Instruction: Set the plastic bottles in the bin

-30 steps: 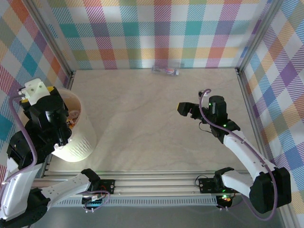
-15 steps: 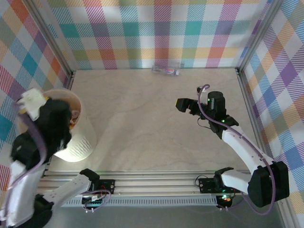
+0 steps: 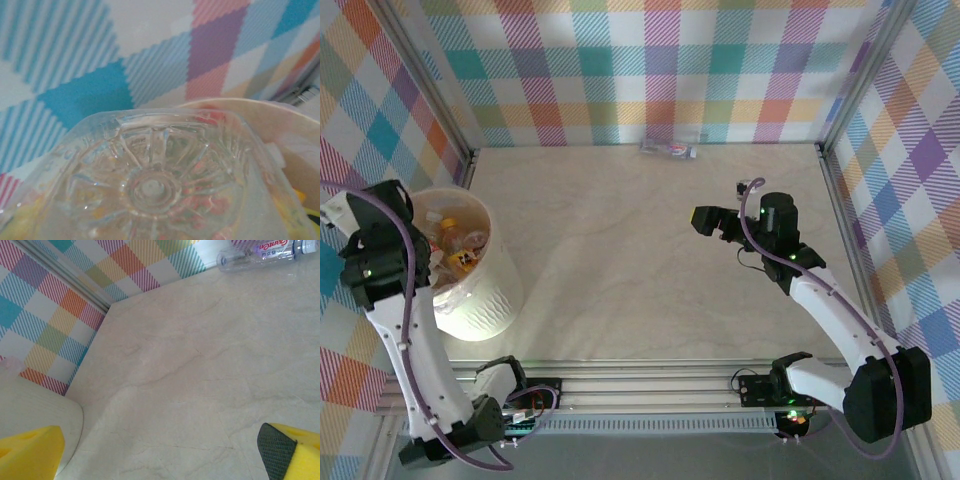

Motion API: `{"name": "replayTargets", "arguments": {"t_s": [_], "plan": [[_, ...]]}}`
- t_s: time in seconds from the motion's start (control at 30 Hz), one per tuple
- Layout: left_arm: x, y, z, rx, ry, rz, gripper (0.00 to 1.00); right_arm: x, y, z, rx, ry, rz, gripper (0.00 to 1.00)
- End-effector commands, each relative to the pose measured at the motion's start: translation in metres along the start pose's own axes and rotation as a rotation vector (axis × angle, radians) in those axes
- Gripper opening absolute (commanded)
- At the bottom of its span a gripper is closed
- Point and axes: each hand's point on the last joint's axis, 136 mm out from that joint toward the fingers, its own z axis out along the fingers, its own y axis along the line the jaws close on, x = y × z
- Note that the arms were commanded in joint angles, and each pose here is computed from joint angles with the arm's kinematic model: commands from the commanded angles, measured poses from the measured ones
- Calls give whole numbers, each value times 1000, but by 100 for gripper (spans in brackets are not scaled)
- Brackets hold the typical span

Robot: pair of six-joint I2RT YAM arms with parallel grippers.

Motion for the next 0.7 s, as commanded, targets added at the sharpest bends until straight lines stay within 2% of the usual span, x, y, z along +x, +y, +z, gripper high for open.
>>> {"name": "replayTargets", "arguments": {"t_s": [0.0,0.23,0.27,0.37,0.47,0.53,0.67], "plan": [[2,21,0,-109,13,65,50,-3,5,2,-20,4,-5,100],[16,11,33,-128,121,60,53,-3,4,7,-18,22,-12,100],[15,10,35,-134,127,59,56,-2,3,7,-15,23,-14,100],[12,5,37,-113,134,49,82,0,1,9,-9,32,-20,100],[5,3,33,-102,131,41,95,1,-2,12,0,38,-23,100],[0,3,29,-95,126,35,100,1,-3,13,5,39,-19,100],[-6,-7,17,-5,126,-13,100,-1,-7,18,18,39,-11,100]]}}
